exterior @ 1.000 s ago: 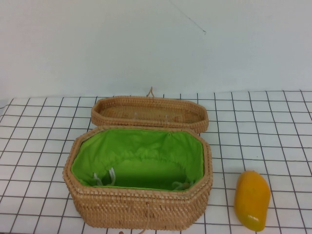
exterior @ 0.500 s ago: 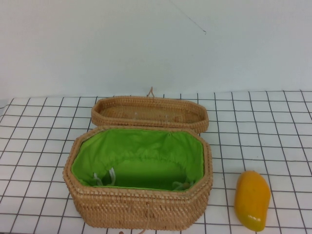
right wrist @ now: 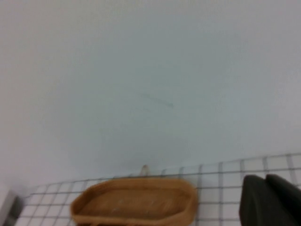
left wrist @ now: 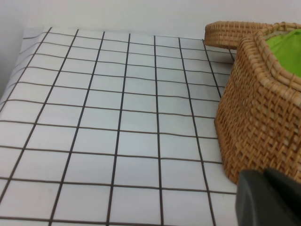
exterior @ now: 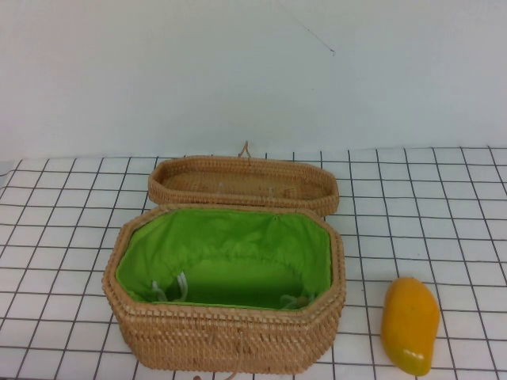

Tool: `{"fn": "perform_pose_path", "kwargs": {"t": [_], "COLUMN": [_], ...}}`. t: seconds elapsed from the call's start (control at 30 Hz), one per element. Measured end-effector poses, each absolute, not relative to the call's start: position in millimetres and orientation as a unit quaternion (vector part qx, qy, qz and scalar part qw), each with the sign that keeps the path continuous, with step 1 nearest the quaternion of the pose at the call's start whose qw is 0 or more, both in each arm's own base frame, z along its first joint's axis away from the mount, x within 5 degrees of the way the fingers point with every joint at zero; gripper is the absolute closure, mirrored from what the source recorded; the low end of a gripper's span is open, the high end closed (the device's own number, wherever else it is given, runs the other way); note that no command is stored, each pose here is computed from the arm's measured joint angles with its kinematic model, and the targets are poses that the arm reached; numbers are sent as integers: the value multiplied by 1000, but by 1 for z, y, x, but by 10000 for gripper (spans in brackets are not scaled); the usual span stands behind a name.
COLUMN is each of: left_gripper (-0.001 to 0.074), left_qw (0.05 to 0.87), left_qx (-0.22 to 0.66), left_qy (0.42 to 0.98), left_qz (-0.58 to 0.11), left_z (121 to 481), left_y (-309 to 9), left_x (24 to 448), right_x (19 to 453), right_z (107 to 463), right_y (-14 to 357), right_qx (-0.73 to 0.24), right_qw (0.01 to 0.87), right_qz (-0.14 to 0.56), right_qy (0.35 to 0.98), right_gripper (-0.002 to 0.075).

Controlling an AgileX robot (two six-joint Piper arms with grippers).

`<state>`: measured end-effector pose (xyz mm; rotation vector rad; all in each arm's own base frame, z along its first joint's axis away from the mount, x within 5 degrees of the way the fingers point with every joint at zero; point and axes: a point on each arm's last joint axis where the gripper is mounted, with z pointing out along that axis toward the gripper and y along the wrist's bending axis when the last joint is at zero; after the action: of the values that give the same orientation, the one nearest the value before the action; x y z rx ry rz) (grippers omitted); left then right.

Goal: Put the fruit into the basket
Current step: Pick up the mango on the table

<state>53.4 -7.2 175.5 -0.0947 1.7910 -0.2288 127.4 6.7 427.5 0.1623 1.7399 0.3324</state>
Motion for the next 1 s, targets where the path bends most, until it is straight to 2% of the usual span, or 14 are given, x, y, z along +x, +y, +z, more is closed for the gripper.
{"fn": "perform_pose_path", "kwargs": {"t": [0.1,0.2,0.33,0.47,0.6,0.73,1.0], "left_gripper": [734,735,734,734,734,734,734], "left_qw": [618,618,618,618,618,618,618], "left_qx": [-41,-41,-41,-41,-41,-41,-41], "left_qy": [778,778,778,778,778,778,778], "left_qz": [-99,-99,-99,-99,-99,-99,-99], "left_z": [176,176,176,176,176,176,176], "left_y": [-7,-7,-7,-7,-7,-7,-7], "left_x": [53,53,53,53,53,53,53], "right_x": [147,160,181,201,217,221,224], "right_z": [419,410,403,383,365,355,314], "right_y": [15,21,26,34,43,61,90], "right_qx": [75,24,26,12,-4,-16,52], "right_qw": [576,544,518,434,374,362,266], "right_qz": [222,234,290,352,370,326,148], "right_qy": [784,805,804,830,851,873,951], "right_gripper": [728,728,728,728,711,673,655]}}
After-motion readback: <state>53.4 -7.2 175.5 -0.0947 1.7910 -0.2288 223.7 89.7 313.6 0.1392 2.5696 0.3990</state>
